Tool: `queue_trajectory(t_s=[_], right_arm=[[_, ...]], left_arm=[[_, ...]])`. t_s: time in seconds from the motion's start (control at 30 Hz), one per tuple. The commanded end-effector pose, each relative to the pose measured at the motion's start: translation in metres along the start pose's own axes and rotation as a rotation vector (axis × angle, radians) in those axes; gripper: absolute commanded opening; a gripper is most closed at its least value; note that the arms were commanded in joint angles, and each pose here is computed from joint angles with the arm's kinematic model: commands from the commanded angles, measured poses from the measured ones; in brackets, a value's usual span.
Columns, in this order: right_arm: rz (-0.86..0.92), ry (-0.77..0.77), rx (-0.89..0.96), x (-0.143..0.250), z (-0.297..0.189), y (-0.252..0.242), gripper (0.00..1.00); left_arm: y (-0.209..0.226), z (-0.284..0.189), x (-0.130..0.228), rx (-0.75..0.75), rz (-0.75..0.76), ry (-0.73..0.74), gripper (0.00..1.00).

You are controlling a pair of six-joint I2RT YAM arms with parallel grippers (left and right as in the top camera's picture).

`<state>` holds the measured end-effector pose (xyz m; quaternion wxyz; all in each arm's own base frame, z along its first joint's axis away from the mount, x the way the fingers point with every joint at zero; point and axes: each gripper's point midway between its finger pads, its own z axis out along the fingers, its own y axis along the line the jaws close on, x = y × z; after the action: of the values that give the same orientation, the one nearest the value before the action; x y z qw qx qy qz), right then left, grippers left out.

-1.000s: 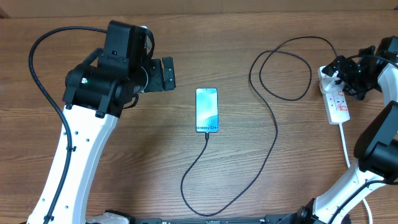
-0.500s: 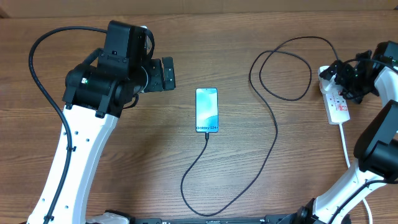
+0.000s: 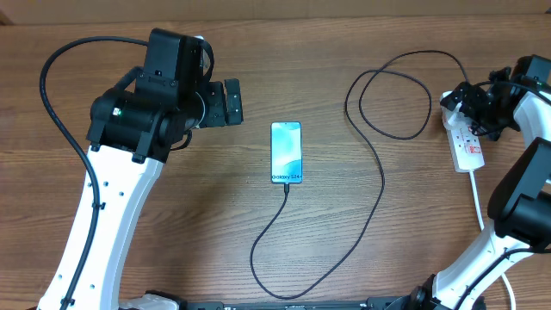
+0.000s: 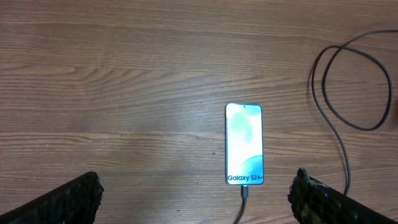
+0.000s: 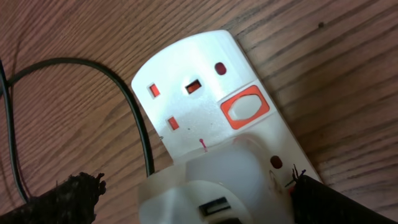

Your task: Plug charger to phone and switch on socket

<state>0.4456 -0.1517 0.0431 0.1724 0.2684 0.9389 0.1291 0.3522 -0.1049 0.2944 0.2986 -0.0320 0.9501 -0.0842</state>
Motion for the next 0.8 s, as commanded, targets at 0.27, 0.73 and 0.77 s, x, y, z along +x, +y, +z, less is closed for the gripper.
queue_trajectory(t_s=[0.27,0.73,0.77], right_arm=[[-0.005,0.056,-0.026,0.018,0.01,0.009,1.0],[0.008,0.161,-0.103,0.051,0.019,0.025,1.0],[0.008,0.166,-0.103,0.052,0.019,0.026,1.0]], left_arm=[[-0.001,0.0,-0.003,-0.006,0.024,-0.01,1.0],[-0.001,0.0,-0.003,-0.006,0.024,-0.01,1.0],[-0.001,0.0,-0.003,-0.006,0.024,-0.011,1.0]])
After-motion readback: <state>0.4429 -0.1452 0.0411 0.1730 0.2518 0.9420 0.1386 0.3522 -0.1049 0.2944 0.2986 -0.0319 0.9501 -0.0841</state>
